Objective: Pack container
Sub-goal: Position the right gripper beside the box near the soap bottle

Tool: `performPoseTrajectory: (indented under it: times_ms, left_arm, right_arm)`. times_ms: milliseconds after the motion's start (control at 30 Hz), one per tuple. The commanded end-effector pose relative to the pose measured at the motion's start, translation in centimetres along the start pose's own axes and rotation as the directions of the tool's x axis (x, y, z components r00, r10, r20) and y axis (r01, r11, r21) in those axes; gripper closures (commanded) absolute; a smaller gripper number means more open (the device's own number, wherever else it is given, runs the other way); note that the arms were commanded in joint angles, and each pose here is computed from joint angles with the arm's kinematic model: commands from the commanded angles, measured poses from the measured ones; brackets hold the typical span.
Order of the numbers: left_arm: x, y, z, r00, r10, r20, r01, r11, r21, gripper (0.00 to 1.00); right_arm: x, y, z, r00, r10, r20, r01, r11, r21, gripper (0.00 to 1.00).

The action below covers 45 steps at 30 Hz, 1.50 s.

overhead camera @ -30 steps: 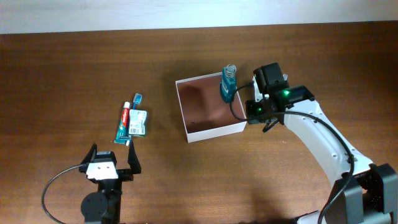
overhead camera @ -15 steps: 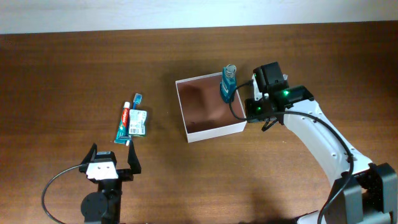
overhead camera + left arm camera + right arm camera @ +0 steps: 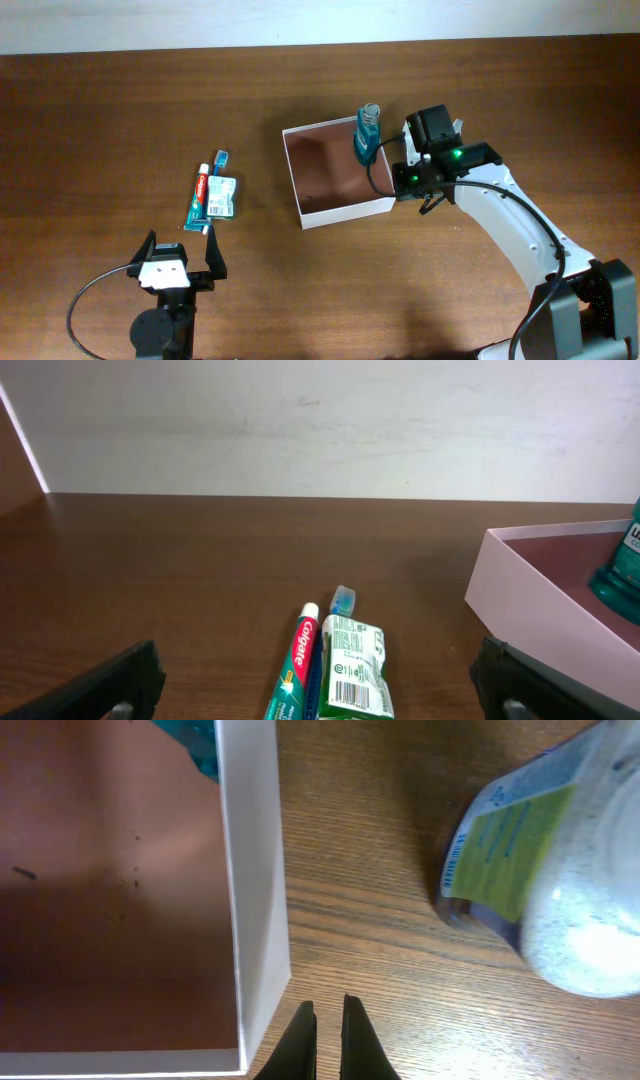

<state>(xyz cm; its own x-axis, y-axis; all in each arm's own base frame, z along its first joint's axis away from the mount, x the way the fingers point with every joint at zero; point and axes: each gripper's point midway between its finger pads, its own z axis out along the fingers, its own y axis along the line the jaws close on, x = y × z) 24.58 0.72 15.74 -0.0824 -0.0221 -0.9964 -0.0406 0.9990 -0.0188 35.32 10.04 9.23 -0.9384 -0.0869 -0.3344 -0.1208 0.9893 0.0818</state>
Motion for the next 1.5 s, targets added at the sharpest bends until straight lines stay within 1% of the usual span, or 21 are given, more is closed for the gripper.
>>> performPoseTrajectory:
  times_ms: [0, 367, 1300, 1467]
  left_arm:
    - [0.1, -0.4, 0.0, 1.0, 0.016, 0.003, -0.016, 1.0, 0.019, 0.01]
    - [0.1, -0.4, 0.0, 1.0, 0.016, 0.003, -0.016, 1.0, 0.019, 0.01]
    - [0.1, -0.4, 0.0, 1.0, 0.016, 0.003, -0.016, 1.0, 0.019, 0.01]
    - [0.1, -0.4, 0.0, 1.0, 0.016, 0.003, -0.016, 1.0, 0.019, 0.01]
  right_arm:
    - [0.5, 0.6, 0.5, 1.0, 0.001, -0.022, -0.002, 0.999, -0.04, 0.96]
    - [0.9, 1.5, 0.4, 0.999, 0.001, -0.04, -0.005, 0.996, -0.09, 0.96]
    - [1.5, 1.3, 1.6, 0.999, 0.001, -0.033, -0.004, 0.996, -0.092, 0.96]
    - [1.6, 2.1, 1.5, 0.999, 0.0, -0.04, -0.005, 0.99, -0.138, 0.96]
